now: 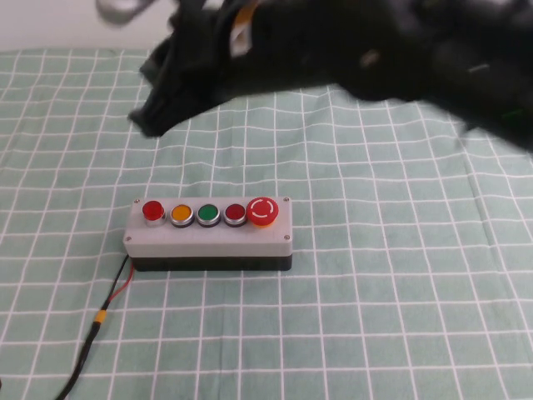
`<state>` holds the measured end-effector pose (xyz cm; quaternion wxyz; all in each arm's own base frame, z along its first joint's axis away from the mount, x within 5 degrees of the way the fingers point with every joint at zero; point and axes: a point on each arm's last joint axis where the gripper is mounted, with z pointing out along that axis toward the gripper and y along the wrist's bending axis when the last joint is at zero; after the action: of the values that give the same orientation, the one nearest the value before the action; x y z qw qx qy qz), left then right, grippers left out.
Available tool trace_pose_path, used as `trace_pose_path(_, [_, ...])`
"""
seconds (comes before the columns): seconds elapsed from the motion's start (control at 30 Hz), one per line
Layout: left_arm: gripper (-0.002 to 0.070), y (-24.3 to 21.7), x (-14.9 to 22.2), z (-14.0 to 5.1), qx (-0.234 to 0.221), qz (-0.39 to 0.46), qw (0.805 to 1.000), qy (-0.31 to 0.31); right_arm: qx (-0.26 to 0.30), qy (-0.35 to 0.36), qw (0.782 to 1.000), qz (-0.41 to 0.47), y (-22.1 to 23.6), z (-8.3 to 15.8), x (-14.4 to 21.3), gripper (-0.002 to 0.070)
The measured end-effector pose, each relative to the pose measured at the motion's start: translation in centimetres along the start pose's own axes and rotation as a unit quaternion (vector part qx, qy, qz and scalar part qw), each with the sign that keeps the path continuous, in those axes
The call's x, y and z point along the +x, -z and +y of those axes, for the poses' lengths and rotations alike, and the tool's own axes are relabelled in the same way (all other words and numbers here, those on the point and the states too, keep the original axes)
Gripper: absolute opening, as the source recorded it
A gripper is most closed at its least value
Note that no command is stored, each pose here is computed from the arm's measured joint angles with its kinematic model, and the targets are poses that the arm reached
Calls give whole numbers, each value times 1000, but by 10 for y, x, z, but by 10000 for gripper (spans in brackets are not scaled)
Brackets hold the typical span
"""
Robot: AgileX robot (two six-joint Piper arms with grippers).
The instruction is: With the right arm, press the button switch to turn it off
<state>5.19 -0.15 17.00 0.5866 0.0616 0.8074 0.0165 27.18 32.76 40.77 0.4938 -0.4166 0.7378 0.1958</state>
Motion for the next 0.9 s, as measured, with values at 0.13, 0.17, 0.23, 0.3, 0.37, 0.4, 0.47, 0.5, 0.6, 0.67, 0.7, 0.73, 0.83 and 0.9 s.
trace_pose_path(0.13, [-3,0,0,0,0,0,1000,0,24,5,1000,1,54,-6,-17,-16])
trace_pose_path(0.17, [-3,0,0,0,0,0,1000,0,35,0,999,1,66,-8,-19,-16])
trace_pose_path(0.23, [-3,0,0,0,0,0,1000,0,59,-8,998,2,83,-12,-18,-16])
trace_pose_path(0.3, [-3,0,0,0,0,0,1000,0,78,-20,997,0,100,-15,-12,-16])
trace_pose_path(0.37, [-3,0,0,0,0,0,1000,0,89,-30,996,-6,119,-15,-2,-16])
trace_pose_path(0.4, [-3,0,0,0,0,0,1000,0,90,-37,995,-3,123,-14,6,-16])
trace_pose_path(0.47, [-3,0,0,0,0,0,1000,0,89,-51,995,-7,137,-11,21,-16])
trace_pose_path(0.5, [-3,0,0,0,0,0,1000,0,88,-58,994,-9,146,-9,29,-16])
trace_pose_path(0.6, [-3,0,0,0,0,0,1000,0,83,-71,994,3,157,-4,60,-16])
trace_pose_path(0.67, [-3,0,0,0,0,0,1000,0,82,-76,994,5,170,-1,76,-16])
trace_pose_path(0.7, [-3,0,0,0,0,0,1000,0,83,-79,993,0,180,0,84,-16])
trace_pose_path(0.73, [-3,0,0,0,0,0,1000,0,83,-81,993,-1,189,1,92,-16])
trace_pose_path(0.83, [-3,0,0,0,0,0,1000,0,86,-83,993,-14,213,3,109,-16])
trace_pose_path(0.9, [-3,0,0,0,0,0,1000,0,87,-86,992,-27,230,5,118,-16])
